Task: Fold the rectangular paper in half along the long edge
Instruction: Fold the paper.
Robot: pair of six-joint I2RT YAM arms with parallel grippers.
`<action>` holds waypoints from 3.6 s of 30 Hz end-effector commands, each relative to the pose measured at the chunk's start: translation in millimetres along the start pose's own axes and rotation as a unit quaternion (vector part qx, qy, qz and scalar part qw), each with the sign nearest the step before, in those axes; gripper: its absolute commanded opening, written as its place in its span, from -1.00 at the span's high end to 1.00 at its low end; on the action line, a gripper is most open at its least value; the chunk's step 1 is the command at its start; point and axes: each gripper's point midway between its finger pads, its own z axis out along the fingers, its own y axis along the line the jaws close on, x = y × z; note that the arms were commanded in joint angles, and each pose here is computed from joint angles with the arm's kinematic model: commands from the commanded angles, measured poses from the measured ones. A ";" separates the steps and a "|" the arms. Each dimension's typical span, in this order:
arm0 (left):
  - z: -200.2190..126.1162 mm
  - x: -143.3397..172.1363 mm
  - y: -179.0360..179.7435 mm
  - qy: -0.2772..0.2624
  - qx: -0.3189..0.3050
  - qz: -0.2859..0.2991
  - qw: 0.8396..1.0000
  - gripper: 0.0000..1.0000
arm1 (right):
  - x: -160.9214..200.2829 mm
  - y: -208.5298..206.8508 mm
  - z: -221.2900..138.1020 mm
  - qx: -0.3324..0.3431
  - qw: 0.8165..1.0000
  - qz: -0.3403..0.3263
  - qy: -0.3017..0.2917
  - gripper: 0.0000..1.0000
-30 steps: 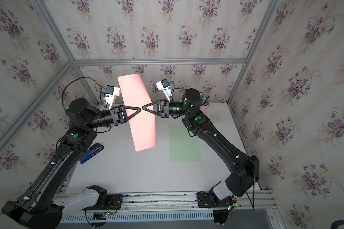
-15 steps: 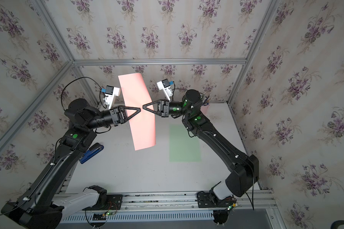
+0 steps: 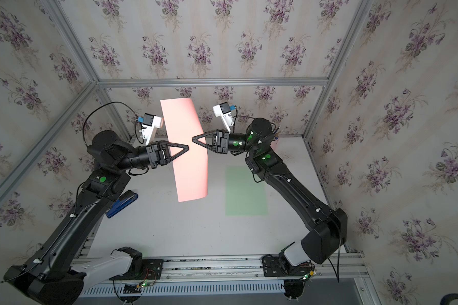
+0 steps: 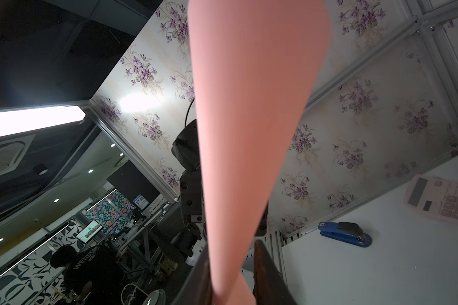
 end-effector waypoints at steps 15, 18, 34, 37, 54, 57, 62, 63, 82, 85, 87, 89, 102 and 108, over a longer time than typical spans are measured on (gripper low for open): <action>5.9 -1.1 -30.1 0.030 0.075 0.024 0.996 1.00 | -25.6 26.3 -11.3 -0.009 0.998 -0.050 -0.032 0.49; 7.3 0.7 -31.2 0.036 0.079 0.024 0.996 1.00 | -28.8 29.6 -11.3 -0.012 0.998 -0.056 -0.036 0.73; 15.6 13.3 -36.3 0.064 0.089 0.030 0.994 1.00 | -61.9 38.6 -29.7 -0.001 0.994 -0.087 -0.067 0.67; 16.1 15.7 -36.7 0.067 0.088 0.029 0.993 1.00 | -67.9 40.9 -31.9 0.000 0.993 -0.095 -0.072 0.95; 16.6 21.2 -41.2 0.075 0.088 0.032 0.993 1.00 | -83.2 43.3 -34.8 -0.011 0.991 -0.104 -0.082 0.75; 16.4 20.9 -41.7 0.075 0.088 0.033 0.993 1.00 | -83.2 47.0 -35.5 -0.019 0.991 -0.108 -0.082 1.00; 17.4 18.3 -41.6 0.071 0.084 0.035 0.993 1.00 | -81.4 50.3 -36.5 -0.021 0.991 -0.103 -0.080 0.45; 17.6 16.2 -41.8 0.069 0.081 0.037 0.994 1.00 | -79.1 51.4 -36.6 -0.023 0.991 -0.102 -0.078 0.38; 25.0 -18.9 -42.5 0.014 0.060 0.047 0.997 1.00 | -6.0 47.3 -38.9 0.018 0.999 -0.043 -0.029 0.41; 23.9 -19.8 -45.7 0.012 0.060 0.048 0.997 1.00 | -1.5 40.6 -39.5 0.030 0.998 -0.040 -0.024 0.65; 23.0 -20.2 -46.8 0.011 0.059 0.048 0.997 1.00 | 1.3 37.9 -40.1 0.033 0.999 -0.037 -0.022 0.88; 22.6 -19.6 -47.0 0.012 0.057 0.049 0.997 1.00 | 3.6 37.4 -40.9 0.034 0.999 -0.037 -0.020 1.00; 25.5 -26.1 -46.2 0.010 0.052 0.053 0.997 1.00 | 22.3 43.0 -45.8 0.038 0.999 -0.033 0.005 0.73; 26.6 -28.5 -45.9 0.008 0.052 0.054 0.997 1.00 | 28.9 45.6 -46.8 0.038 0.999 -0.035 0.014 0.84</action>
